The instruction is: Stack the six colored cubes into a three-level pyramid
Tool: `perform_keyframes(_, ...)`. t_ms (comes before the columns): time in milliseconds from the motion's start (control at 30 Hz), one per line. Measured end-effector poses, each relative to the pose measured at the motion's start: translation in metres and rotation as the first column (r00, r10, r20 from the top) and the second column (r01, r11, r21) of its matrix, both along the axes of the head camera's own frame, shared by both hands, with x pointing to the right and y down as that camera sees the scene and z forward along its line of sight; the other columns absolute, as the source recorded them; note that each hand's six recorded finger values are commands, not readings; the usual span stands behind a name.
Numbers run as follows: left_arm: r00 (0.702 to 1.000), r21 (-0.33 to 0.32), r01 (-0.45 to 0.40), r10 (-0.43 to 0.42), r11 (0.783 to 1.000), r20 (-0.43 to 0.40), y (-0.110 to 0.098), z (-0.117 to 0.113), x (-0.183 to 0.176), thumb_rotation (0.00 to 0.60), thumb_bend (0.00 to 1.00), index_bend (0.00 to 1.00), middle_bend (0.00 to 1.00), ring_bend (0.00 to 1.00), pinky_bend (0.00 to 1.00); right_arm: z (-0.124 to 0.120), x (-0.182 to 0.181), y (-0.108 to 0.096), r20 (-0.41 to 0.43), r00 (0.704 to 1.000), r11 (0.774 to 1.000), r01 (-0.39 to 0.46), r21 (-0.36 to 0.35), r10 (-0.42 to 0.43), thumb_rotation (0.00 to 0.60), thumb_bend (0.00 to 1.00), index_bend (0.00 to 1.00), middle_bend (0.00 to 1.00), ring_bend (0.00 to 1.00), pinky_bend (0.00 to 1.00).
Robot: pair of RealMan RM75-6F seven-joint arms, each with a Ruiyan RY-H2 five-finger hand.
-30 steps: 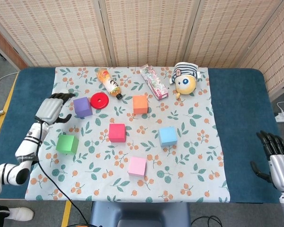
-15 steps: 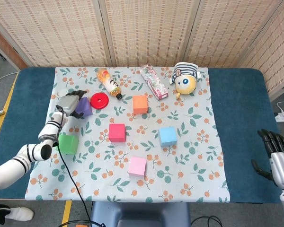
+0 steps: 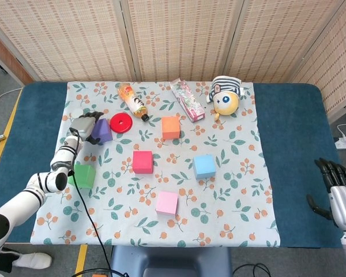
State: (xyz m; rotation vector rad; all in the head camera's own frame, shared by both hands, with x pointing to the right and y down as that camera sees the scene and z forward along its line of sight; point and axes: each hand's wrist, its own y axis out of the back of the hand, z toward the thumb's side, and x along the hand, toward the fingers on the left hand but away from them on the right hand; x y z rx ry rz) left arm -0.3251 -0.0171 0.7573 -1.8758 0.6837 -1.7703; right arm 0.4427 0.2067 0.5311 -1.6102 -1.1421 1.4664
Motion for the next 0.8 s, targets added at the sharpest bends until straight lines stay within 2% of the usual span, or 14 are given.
perform_keyframes(167, 0.999, -0.001, 0.036, -0.036, 0.999, -0.004, 0.001, 0.008, 0.000, 0.600, 0.36, 0.25, 0.31, 0.28, 0.24, 0.002, -0.001, -0.001, 0.000, 1.000, 1.000, 0.002, -0.004, -0.002, 0.600, 0.00, 0.00, 0.05, 0.00, 0.06)
perform_keyframes(300, 0.998, 0.036, 0.053, -0.053, 0.998, -0.016, -0.003, 0.004, -0.002, 0.600, 0.36, 0.33, 0.42, 0.37, 0.26, 0.003, -0.003, -0.002, 0.004, 1.000, 1.000, 0.007, -0.003, -0.007, 0.600, 0.00, 0.00, 0.05, 0.00, 0.06)
perform_keyframes(567, 0.997, 0.100, 0.014, -0.007, 0.995, -0.074, 0.001, -0.022, -0.003, 0.600, 0.35, 0.34, 0.43, 0.39, 0.27, 0.002, -0.006, -0.005, 0.015, 0.999, 0.999, 0.033, 0.006, -0.033, 0.600, 0.00, 0.00, 0.05, 0.00, 0.06)
perform_keyframes(667, 0.994, 0.112, -0.022, 0.034, 0.994, -0.107, 0.014, -0.037, 0.001, 0.600, 0.35, 0.33, 0.42, 0.37, 0.30, 0.001, -0.007, -0.006, 0.020, 0.999, 0.999, 0.043, 0.009, -0.044, 0.600, 0.00, 0.00, 0.05, 0.00, 0.06)
perform_keyframes(800, 0.985, 0.112, -0.065, 0.082, 0.992, -0.152, 0.043, -0.059, 0.007, 0.600, 0.36, 0.33, 0.41, 0.37, 0.31, 0.001, -0.010, -0.007, 0.029, 0.998, 0.998, 0.058, 0.008, -0.058, 0.600, 0.00, 0.00, 0.05, 0.00, 0.06)
